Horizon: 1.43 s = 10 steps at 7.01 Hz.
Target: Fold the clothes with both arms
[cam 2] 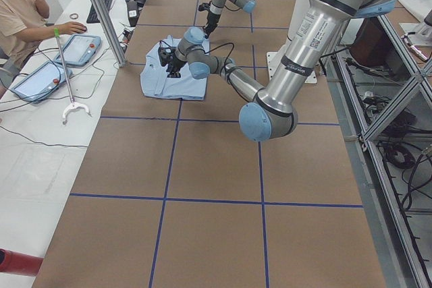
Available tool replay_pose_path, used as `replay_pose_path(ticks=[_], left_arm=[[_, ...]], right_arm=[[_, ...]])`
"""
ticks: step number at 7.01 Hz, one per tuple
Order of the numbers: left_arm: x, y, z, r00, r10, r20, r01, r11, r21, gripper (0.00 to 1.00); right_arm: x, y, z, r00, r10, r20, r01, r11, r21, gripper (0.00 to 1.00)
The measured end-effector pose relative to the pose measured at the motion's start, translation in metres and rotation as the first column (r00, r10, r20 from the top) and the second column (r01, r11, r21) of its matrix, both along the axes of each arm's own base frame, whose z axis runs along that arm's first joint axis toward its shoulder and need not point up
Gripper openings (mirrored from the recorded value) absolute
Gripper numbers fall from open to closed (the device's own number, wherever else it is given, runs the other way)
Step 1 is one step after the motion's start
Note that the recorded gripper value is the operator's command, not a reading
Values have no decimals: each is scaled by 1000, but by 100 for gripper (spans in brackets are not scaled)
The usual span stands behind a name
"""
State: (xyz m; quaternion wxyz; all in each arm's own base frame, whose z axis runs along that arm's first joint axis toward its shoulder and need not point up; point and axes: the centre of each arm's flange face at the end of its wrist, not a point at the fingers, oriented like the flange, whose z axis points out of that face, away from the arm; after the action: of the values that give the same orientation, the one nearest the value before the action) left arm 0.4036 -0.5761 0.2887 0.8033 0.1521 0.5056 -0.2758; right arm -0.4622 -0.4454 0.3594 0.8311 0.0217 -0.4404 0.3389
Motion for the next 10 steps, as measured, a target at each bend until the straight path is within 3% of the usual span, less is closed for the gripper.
replay_pose_path(ticks=[2, 4, 5, 6, 7, 8, 9, 10], left_arm=[[0, 0, -1, 1000, 0, -2, 0, 1000, 0, 38], [-2, 1, -6, 1000, -3, -12, 3, 1000, 2, 38], [-4, 4, -13, 1000, -1, -22, 1, 1000, 7, 39], [-7, 13, -27, 999, 15, -39, -14, 1000, 9, 40], [-10, 26, -46, 996, 43, -80, -44, 999, -2, 41], [-10, 42, -64, 988, 73, -135, -76, 997, -20, 43], [-9, 61, -81, 979, 98, -180, -103, 994, -21, 45], [-11, 75, -94, 971, 110, -214, -116, 993, -17, 47]], right_arm=[[19, 16, -13, 998, -39, 45, 39, 999, -7, 0], [63, 68, -4, 989, -123, 78, 126, 991, -40, 0], [82, 113, 4, 976, -199, 89, 205, 977, -64, 0], [96, 156, 6, 950, -292, 106, 302, 949, -94, 0], [107, 192, 1, 908, -392, 145, 410, 903, -127, 0], [115, 219, -8, 854, -482, 195, 512, 845, -155, 92], [113, 242, -15, 801, -553, 228, 592, 788, -169, 100], [110, 256, -20, 771, -589, 244, 631, 757, -167, 100]])
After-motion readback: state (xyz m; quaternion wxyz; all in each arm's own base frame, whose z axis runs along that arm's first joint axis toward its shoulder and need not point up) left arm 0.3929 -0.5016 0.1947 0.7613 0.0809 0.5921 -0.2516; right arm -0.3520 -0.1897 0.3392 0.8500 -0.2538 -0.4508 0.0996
